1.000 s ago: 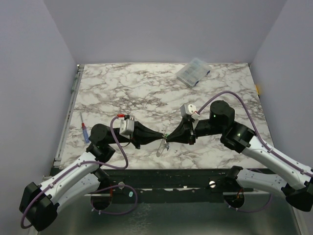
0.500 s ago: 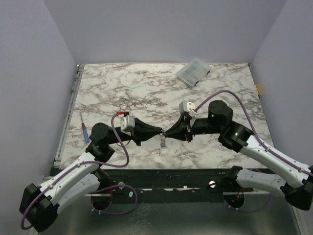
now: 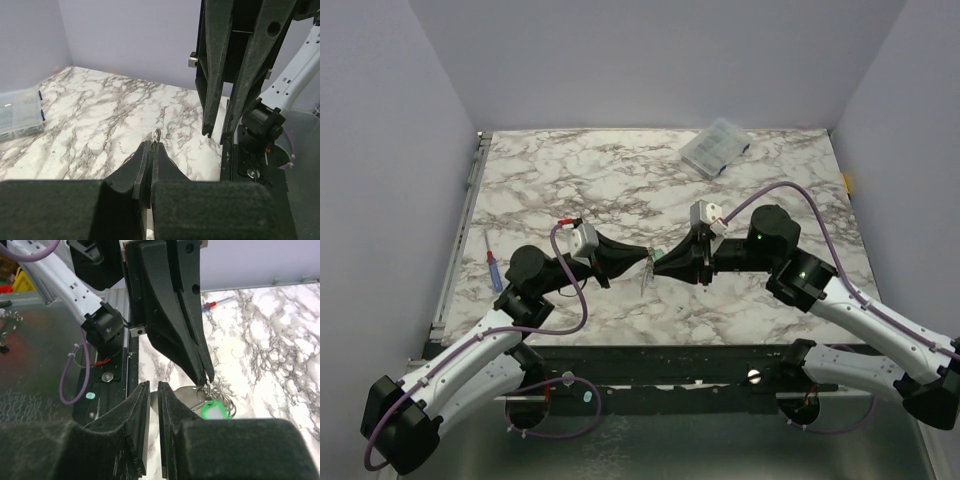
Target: Put the keys on the keyring
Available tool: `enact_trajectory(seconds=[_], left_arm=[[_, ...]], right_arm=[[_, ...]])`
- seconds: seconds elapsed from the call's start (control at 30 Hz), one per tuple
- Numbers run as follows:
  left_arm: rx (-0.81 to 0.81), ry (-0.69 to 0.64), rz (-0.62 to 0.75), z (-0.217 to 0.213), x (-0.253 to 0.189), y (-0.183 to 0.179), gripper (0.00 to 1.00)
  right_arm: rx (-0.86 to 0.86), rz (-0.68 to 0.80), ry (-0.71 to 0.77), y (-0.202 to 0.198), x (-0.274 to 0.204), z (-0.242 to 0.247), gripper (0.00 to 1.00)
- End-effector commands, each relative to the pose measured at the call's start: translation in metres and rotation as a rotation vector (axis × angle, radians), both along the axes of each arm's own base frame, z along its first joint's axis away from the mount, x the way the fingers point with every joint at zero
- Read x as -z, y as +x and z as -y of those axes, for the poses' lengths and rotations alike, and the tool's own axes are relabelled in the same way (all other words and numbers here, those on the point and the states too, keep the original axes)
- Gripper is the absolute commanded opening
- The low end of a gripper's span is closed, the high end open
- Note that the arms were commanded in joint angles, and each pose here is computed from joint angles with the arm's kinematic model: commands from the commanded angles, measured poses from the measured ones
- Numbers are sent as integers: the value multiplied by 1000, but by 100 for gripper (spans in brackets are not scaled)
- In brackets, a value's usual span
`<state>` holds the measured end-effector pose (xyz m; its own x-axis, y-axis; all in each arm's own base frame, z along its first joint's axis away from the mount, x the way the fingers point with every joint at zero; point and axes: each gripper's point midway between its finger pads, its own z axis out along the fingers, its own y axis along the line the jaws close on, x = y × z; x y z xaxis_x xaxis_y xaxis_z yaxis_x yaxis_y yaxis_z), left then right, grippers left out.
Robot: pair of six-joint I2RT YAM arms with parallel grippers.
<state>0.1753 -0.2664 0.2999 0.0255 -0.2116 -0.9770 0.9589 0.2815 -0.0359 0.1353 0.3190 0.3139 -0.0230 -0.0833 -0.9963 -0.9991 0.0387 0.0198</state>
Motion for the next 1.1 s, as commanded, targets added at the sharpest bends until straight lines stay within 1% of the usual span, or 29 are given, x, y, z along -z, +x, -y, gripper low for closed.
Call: enact_trajectory(seconds=[0.0, 0.17, 0.27, 0.37, 0.5, 0.57, 0.87, 0.93, 1.03, 1.07], left_arm=[[-47, -32, 27, -3, -19, 8, 0], [-53, -36, 44, -6, -20, 7, 0], [-49, -34, 51, -6, -21, 5, 0], [-40, -31, 55, -5, -20, 4, 0], [-28, -29, 62, -5, -21, 2, 0], [-17, -27, 65, -4, -20, -1, 0], [13, -23, 70, -3, -20, -6, 0], [16, -22, 71, -3, -20, -6, 0], [19, -21, 73, -3, -20, -7, 0], [21, -21, 73, -3, -20, -7, 0]], right_arm=[[64, 16, 19, 15, -1, -6, 21], [188, 31, 13, 37, 7, -2, 24], [260, 57, 24, 47, 8, 5, 31], [264, 73, 14, 46, 8, 8, 38], [235, 78, 28, 40, 7, 8, 50], [222, 77, 31, 38, 7, 7, 51], [214, 81, 16, 45, 12, -2, 51], [212, 88, 17, 45, 11, -2, 48], [203, 94, 19, 45, 12, -3, 36], [201, 95, 19, 45, 12, -4, 33]])
